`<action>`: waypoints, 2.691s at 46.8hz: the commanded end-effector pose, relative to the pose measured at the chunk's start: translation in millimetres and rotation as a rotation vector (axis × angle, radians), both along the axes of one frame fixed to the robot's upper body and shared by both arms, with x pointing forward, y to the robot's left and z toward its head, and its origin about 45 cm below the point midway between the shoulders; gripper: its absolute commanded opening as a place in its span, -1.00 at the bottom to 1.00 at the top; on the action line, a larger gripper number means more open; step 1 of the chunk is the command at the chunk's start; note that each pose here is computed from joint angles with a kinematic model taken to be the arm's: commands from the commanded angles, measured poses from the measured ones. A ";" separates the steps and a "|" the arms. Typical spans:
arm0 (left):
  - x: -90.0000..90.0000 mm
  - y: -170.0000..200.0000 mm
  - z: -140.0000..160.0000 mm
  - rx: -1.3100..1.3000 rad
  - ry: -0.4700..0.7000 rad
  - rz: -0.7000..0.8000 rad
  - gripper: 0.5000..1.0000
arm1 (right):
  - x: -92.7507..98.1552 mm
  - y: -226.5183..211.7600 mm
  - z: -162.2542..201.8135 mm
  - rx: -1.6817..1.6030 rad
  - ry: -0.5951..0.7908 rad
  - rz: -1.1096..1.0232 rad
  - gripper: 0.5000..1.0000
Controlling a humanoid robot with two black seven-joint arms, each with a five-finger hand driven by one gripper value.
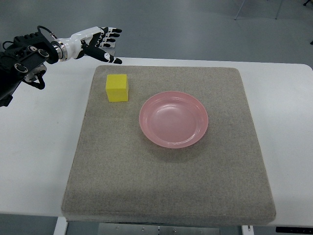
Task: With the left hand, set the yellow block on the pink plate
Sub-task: 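Swing the left hand over the mat above the yellow cube, then lower the left hand onto the yellow cube, fingers around it, then close the left hand fingers and lift the yellow cube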
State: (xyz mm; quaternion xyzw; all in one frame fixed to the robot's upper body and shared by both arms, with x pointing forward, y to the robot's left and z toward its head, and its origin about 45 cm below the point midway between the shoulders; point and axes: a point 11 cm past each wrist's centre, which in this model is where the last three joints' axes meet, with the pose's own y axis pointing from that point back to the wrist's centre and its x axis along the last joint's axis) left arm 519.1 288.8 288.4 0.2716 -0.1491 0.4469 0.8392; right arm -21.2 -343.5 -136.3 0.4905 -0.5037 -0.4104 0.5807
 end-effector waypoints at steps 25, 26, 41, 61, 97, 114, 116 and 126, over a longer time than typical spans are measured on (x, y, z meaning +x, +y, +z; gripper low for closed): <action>-7.6 -4.2 15.8 0.389 0.032 -0.227 0.98 | 0.0 0.1 0.0 0.001 0.000 0.000 0.69; -8.4 -7.4 15.4 0.399 0.032 -0.241 0.98 | 0.2 -0.1 0.0 -0.001 -0.001 0.001 0.69; -19.0 -38.9 11.9 0.506 0.023 -0.395 0.98 | 0.0 0.1 0.0 0.001 0.000 0.000 0.69; -23.2 -31.9 -7.9 0.538 0.048 -0.393 0.98 | -0.1 0.6 -0.1 0.002 0.001 0.000 0.69; -23.2 -41.2 -25.5 0.636 0.009 -0.426 0.93 | 0.0 0.1 0.0 0.001 0.000 0.000 0.69; -21.5 -43.4 -26.2 0.682 -0.030 -0.436 0.33 | 0.0 -0.1 0.0 -0.001 0.000 0.000 0.69; -21.2 -43.2 -26.0 0.688 -0.036 -0.436 0.24 | 0.0 -0.1 0.0 -0.001 0.000 0.000 0.69; -20.2 -43.3 -24.9 0.693 -0.051 -0.433 -0.57 | 0.0 0.1 0.0 0.001 0.000 -0.001 0.69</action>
